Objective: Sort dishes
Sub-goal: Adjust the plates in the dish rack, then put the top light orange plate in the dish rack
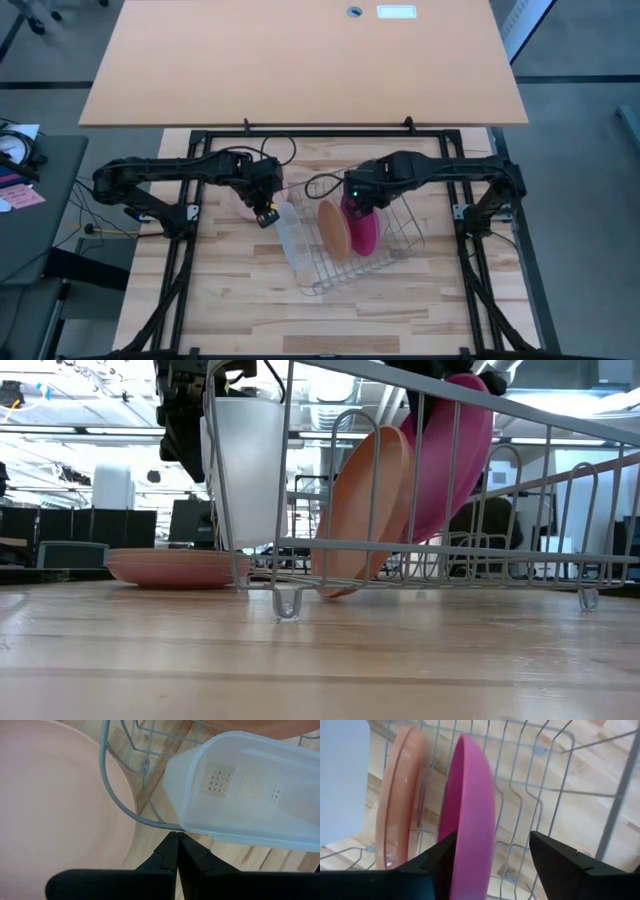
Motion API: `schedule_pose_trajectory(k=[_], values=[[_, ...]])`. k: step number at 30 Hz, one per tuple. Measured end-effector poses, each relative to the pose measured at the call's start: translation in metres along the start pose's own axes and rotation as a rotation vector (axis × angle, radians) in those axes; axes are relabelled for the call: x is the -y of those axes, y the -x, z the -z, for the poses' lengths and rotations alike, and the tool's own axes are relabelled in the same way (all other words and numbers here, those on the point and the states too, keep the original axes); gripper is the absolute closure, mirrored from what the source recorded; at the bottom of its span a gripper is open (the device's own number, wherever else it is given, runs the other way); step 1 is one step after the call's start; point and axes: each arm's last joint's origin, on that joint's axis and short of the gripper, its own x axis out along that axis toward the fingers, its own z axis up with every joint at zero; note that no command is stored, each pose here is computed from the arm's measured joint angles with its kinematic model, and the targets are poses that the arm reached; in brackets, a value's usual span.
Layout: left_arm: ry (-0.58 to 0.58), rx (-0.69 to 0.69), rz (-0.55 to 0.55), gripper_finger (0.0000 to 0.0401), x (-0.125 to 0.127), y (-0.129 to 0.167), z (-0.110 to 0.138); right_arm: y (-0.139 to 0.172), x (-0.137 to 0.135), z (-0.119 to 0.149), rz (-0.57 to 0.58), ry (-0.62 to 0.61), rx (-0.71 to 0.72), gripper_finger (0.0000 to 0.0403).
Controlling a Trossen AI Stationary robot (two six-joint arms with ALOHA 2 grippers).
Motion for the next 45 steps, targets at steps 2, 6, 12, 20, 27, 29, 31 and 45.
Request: schedule_pose_trajectory(k=[2,6,12,20,27,29,31,45], values=[[0.001,-0.006,-0.002,0.0401,0.000,0.000,0.001,0.004,0.003,-0.003,-0.007,0.002,0.007,0.0163],[0.002,-0.018,-0.006,0.0401,-0.001,0.000,0.002,0.016,0.004,-0.012,-0.047,0.011,0.042,0.0163],[-0.001,-0.024,-0.007,0.0401,-0.001,0.000,0.002,0.037,0.007,-0.025,-0.124,0.052,0.104,0.0166],[-0.001,-0.024,-0.008,0.0401,-0.001,0.000,0.002,0.047,0.004,-0.015,-0.132,0.116,0.087,0.0244],[0.007,-0.015,-0.011,0.0401,-0.001,0.000,0.002,0.036,-0.004,-0.007,-0.120,0.131,0.073,0.0295],[0.007,-0.008,-0.012,0.0401,-0.001,0.000,0.001,0.031,-0.003,-0.008,-0.112,0.098,0.066,0.0295],[0.011,-0.008,-0.014,0.0401,-0.001,0.000,0.001,0.030,-0.002,-0.009,-0.107,0.089,0.062,0.0289],[-0.147,-0.266,0.025,0.0339,-0.007,0.000,0.034,0.100,0.052,0.012,-0.252,0.048,0.206,0.0227]])
